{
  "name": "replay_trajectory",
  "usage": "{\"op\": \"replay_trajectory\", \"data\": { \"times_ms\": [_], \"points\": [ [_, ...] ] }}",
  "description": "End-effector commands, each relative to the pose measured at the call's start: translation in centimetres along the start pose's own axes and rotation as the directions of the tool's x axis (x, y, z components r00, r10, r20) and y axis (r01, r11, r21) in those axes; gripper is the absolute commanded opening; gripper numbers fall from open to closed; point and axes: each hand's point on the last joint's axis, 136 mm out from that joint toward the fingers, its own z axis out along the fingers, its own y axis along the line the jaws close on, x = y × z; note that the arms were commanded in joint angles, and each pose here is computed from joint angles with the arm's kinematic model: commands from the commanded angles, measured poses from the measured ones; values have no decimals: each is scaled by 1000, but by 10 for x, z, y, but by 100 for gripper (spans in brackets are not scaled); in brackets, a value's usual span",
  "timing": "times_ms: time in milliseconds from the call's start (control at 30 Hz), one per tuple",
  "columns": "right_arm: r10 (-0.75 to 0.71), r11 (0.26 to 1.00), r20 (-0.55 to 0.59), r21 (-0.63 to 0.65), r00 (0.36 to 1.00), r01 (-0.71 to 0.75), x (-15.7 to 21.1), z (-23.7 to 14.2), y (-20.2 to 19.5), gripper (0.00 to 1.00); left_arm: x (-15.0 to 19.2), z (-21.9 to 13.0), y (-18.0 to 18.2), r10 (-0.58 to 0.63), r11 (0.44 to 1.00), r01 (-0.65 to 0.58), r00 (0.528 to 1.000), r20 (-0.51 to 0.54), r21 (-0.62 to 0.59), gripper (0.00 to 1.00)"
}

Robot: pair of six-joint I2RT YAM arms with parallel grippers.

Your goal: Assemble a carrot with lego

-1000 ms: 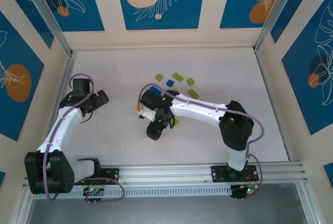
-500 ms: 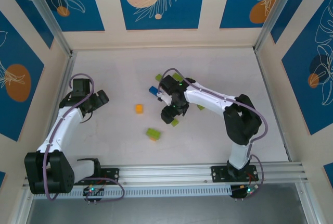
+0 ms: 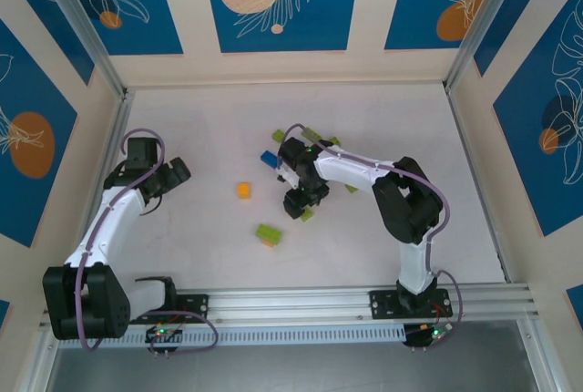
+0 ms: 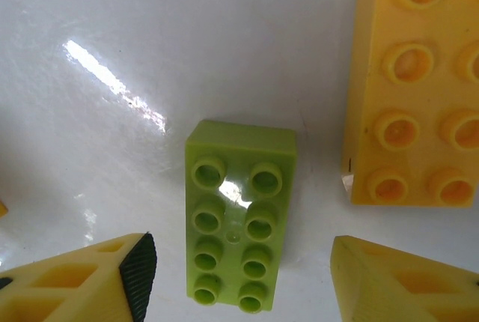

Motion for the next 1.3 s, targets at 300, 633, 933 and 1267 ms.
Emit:
{"op": "replay_trajectory", "data": {
  "times_ms": [300,633,933,1267],
  "points": [
    [22,999,-37,-39,999,-24,0,18,2,57,-2,3,3,-16,1000,16,1000,-3,-1,97],
    [25,998,-31,-48,999,-26,-4,17,4,54,-2,3,2,-15,1000,15,1000,-3,2,97],
    [20,998,-26,-53,999,-22,-6,13,7,46,-3,3,2,-15,1000,15,1000,-2,3,97],
    [-18,999,-2,-27,1000,18,7,-20,21,38,-2,3,1,-17,1000,17,1000,-6,8,97]
  ]
}}
